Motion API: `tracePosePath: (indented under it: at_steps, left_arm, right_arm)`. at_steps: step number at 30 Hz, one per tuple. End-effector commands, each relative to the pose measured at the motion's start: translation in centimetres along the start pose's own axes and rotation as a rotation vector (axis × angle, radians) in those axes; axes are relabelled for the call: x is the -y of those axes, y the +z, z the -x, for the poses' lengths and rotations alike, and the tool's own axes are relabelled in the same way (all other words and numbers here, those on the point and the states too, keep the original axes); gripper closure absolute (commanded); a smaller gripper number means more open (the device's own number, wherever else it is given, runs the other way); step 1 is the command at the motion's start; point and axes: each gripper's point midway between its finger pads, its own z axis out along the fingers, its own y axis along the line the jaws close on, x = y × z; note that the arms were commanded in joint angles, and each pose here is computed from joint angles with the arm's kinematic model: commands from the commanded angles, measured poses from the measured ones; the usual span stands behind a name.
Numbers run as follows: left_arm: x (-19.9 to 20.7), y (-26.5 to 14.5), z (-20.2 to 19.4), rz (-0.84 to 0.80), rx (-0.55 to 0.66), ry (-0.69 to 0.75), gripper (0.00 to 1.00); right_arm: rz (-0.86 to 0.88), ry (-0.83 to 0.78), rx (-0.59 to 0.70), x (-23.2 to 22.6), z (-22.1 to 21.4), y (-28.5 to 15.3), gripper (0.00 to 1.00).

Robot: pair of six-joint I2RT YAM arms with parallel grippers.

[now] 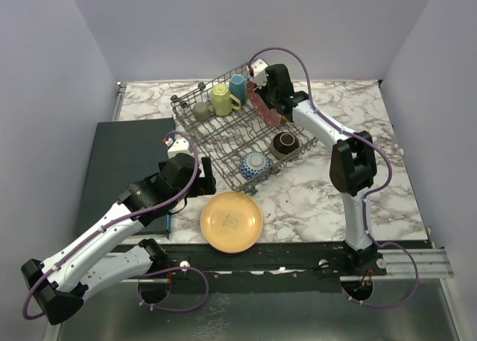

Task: Load the mixed dishes into the dish rack
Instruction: Insert the plate into the dish rack.

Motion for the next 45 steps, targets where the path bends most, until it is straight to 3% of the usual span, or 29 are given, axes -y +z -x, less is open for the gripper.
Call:
tracePosePath:
  at_steps: [1,45]
  left_arm:
    - [0.0,0.3,-0.3,-0.011,-0.012,0.01,0.01]
    - [-0.1,0.4,-0.2,-0.018,-0.016,-0.008,0.01]
  right_arm:
    - [-0.105,0.027,0.082,3.7,3.1,-0.9,1.0]
    - [-0.094,0.083,0.057,3.6,2.8,-2.4,0.99]
